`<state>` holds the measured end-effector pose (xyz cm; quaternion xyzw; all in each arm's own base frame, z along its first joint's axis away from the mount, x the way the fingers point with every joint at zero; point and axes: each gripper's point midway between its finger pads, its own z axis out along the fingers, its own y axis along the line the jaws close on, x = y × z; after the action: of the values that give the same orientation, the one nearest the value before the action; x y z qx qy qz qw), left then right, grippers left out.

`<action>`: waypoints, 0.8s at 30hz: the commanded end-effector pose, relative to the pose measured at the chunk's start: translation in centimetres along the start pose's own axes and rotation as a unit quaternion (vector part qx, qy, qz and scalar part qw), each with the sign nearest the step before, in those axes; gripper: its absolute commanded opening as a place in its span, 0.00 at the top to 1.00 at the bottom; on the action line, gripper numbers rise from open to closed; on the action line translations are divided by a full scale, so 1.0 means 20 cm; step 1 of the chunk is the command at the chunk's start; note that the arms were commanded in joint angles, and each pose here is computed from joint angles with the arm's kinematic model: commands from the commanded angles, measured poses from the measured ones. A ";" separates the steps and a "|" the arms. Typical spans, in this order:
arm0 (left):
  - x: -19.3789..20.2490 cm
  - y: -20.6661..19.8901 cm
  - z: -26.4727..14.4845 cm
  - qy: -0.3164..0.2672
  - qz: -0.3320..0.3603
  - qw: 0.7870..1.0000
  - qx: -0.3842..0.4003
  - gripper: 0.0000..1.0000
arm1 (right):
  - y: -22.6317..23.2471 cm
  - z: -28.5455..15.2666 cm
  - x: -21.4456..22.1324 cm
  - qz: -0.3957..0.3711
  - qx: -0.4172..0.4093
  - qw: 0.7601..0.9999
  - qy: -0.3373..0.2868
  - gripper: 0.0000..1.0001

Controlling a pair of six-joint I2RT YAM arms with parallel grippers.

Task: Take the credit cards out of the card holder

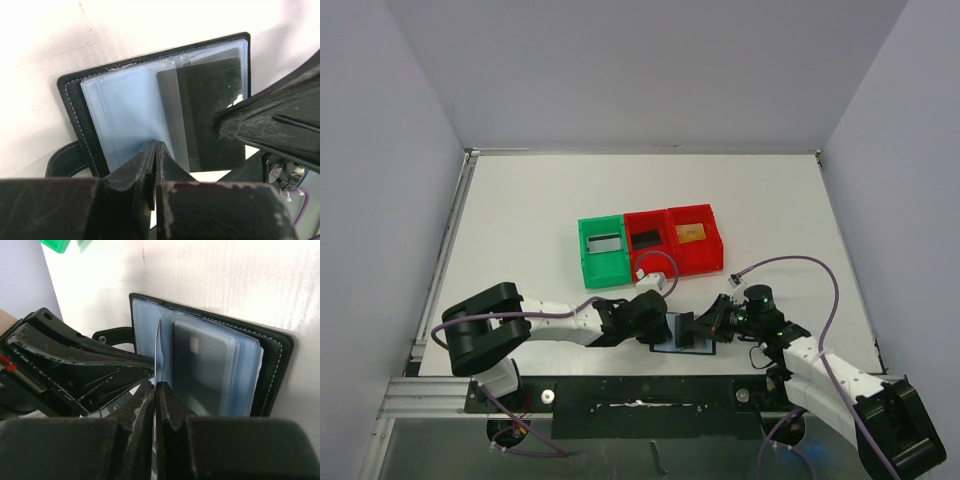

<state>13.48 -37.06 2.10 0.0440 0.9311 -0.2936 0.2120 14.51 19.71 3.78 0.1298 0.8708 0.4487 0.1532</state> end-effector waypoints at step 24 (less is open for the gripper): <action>-0.06 0.09 -0.19 -0.036 -0.001 0.999 -0.031 0.92 | 0.01 0.04 -0.03 -0.053 0.067 0.996 0.020 1.00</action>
<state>13.03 -33.73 2.57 0.0303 0.9398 -0.2602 0.2194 13.90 19.11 2.67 0.1203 0.9066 0.3867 0.1190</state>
